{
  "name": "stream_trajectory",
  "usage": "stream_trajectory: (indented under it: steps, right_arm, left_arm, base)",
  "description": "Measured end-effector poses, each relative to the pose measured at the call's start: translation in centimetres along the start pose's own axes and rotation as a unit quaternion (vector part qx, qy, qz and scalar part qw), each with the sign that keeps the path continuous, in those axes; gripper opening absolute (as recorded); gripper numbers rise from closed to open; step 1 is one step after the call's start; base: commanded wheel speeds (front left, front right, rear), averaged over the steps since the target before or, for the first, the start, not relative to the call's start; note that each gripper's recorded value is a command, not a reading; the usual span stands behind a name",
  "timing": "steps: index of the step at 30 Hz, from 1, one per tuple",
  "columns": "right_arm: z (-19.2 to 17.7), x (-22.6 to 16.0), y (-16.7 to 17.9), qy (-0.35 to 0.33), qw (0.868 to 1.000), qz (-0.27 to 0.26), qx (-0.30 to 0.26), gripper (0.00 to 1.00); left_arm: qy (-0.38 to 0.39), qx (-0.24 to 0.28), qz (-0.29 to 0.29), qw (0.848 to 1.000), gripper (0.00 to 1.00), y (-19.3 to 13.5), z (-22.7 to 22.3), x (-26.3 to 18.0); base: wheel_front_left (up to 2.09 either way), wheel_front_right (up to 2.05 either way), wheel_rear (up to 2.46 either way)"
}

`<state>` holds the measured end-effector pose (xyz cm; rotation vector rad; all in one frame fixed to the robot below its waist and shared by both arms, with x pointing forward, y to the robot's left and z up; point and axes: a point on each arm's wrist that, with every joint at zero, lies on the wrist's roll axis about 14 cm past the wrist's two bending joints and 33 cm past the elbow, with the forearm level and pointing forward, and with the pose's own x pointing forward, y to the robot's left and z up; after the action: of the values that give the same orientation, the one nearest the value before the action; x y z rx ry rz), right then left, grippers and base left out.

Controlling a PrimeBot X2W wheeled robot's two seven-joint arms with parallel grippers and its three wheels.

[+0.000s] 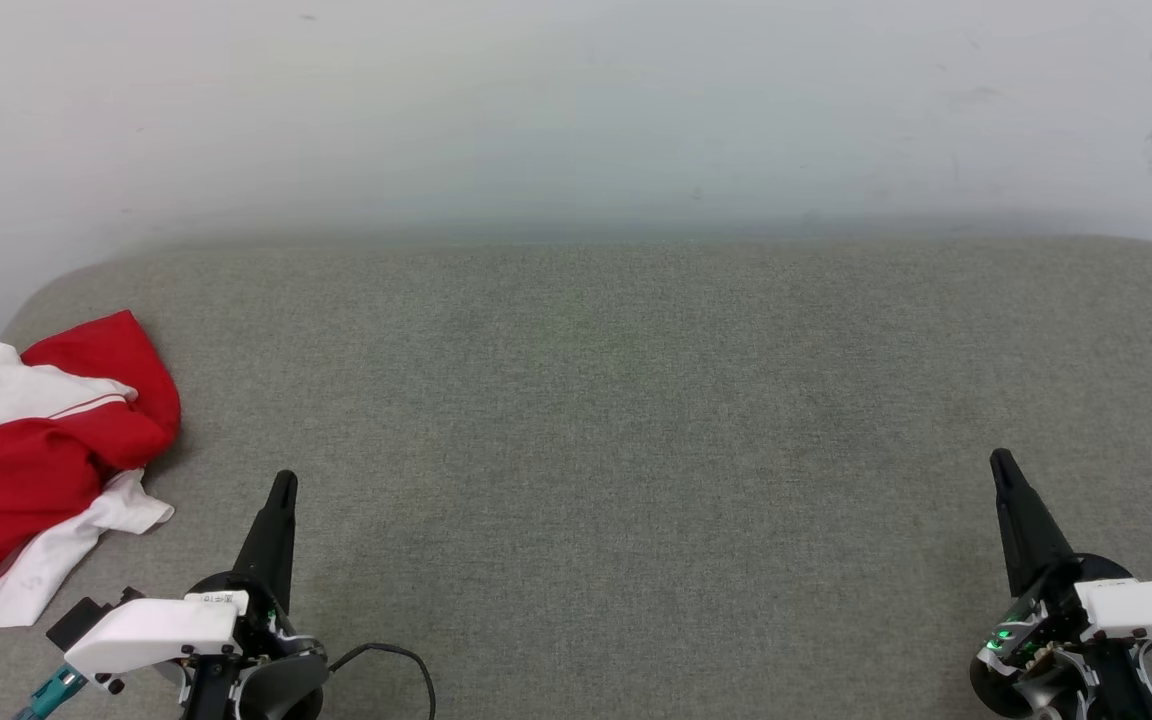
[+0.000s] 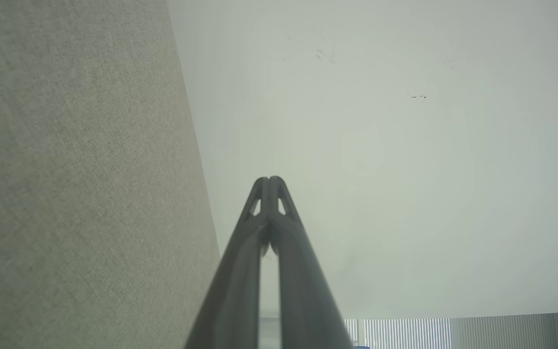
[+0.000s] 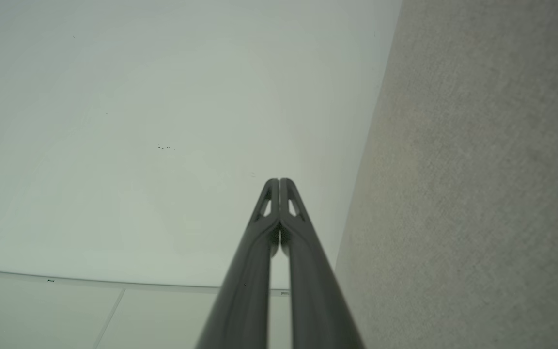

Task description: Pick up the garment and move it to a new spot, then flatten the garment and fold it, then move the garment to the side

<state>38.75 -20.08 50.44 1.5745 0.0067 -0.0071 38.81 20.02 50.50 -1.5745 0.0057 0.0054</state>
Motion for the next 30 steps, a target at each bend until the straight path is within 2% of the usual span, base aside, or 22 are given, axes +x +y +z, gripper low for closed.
stream_trajectory:
  steps: [20, 21, 26, 30]
  right_arm:
    - [0.0, 0.0, 0.0, 0.0, 1.0, 0.0, 0.0, 0.0]
    - [0.0, 0.0, 0.0, 0.0, 1.0, 0.0, 0.0, 1.0]
    - [0.1, -1.2, -2.5, -0.004, 0.999, -0.038, 0.003, 1.0]
    - [0.4, -1.3, -2.7, -0.012, 0.999, -0.04, -0.004, 1.0]
  left_arm:
    - [0.0, 0.0, 0.0, 1.0, 0.0, 0.0, 0.0, 0.0]
    - [0.0, 0.0, 0.0, 1.0, 1.0, 0.0, 0.0, 0.0]
    - [-0.001, -0.003, 0.037, 0.999, 1.0, 2.5, -0.1, -1.1]
    - [-0.008, 0.001, 0.032, 0.999, 1.0, 2.2, 0.0, -1.1]
  base:
    - [0.0, 0.0, 0.0]
    - [0.0, 0.0, 0.0]
    - [0.0, 0.0, 0.0]
    - [0.0, 0.0, 0.0]
